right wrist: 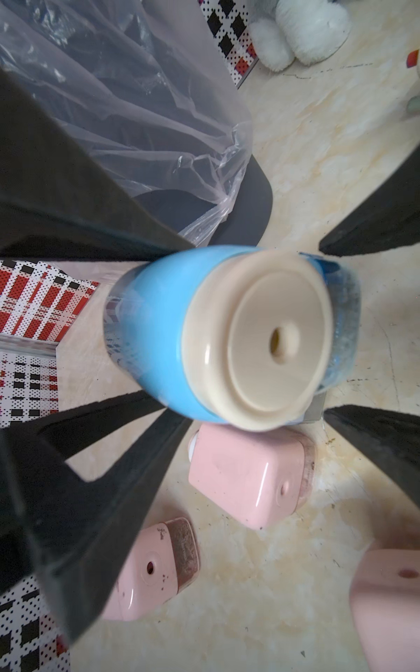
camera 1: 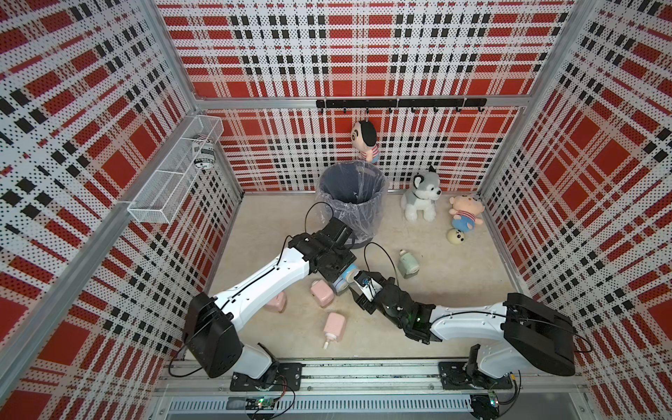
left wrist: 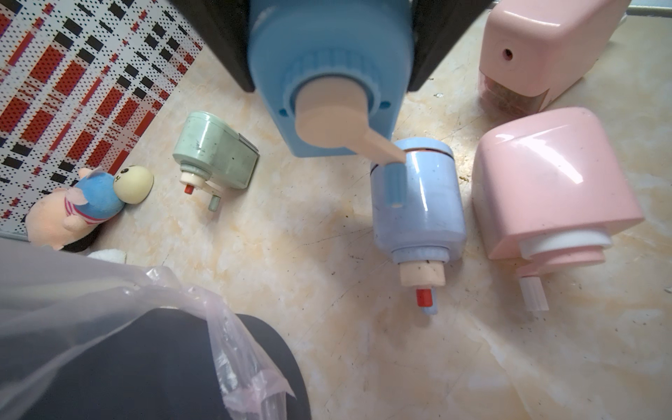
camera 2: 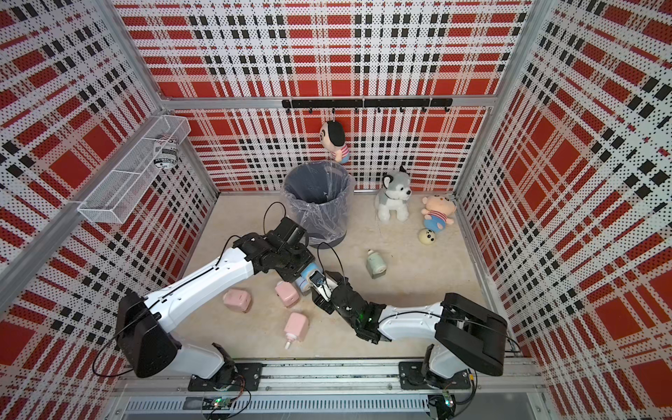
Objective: Take out the pencil sharpener tray and clean the shavings
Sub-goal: Open the container of the pencil sharpener.
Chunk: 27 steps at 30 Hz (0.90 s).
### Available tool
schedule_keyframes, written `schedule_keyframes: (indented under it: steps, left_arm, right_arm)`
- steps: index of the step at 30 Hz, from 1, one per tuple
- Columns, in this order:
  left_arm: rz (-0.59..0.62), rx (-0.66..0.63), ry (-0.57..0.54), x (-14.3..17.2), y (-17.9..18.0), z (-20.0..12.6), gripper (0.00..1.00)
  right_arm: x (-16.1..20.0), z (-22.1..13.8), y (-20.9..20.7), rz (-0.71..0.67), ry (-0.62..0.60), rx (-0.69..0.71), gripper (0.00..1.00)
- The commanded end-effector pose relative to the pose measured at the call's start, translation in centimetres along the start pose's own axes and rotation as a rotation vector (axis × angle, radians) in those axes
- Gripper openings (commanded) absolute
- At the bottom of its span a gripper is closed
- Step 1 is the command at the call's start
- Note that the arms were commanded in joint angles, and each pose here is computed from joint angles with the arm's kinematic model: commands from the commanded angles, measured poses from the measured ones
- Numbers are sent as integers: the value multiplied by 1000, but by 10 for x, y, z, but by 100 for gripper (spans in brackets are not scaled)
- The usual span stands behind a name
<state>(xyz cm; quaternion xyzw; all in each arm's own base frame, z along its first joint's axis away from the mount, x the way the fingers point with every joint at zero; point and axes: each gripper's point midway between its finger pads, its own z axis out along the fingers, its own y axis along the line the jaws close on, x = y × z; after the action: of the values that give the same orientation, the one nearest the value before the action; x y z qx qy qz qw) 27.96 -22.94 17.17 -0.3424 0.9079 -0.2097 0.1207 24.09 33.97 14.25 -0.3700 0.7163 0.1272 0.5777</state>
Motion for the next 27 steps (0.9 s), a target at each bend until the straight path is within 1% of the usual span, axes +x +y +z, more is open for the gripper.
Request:
schedule_keyframes:
  steps: [1, 6, 11, 13, 23, 27]
  left_arm:
    - [7, 2, 8, 2, 0, -1, 17]
    - [7, 0, 10, 3, 0, 0, 16]
    - [11, -2, 14, 5, 0, 1, 16]
    - [13, -1, 18, 6, -1, 1, 16]
    - [12, -2, 16, 7, -3, 2, 16]
    - [11, -5, 16, 7, -3, 3, 16]
  right_arm:
    - [-13, 5, -6, 14, -40, 35, 69]
    - [-14, 5, -10, 13, -46, 61, 70]
    - [-13, 7, -13, 6, -43, 84, 65]
    - [-13, 8, -14, 6, -41, 87, 65]
    - [-15, 12, -12, 7, -44, 86, 71]
    - [-12, 13, -10, 6, -41, 78, 67]
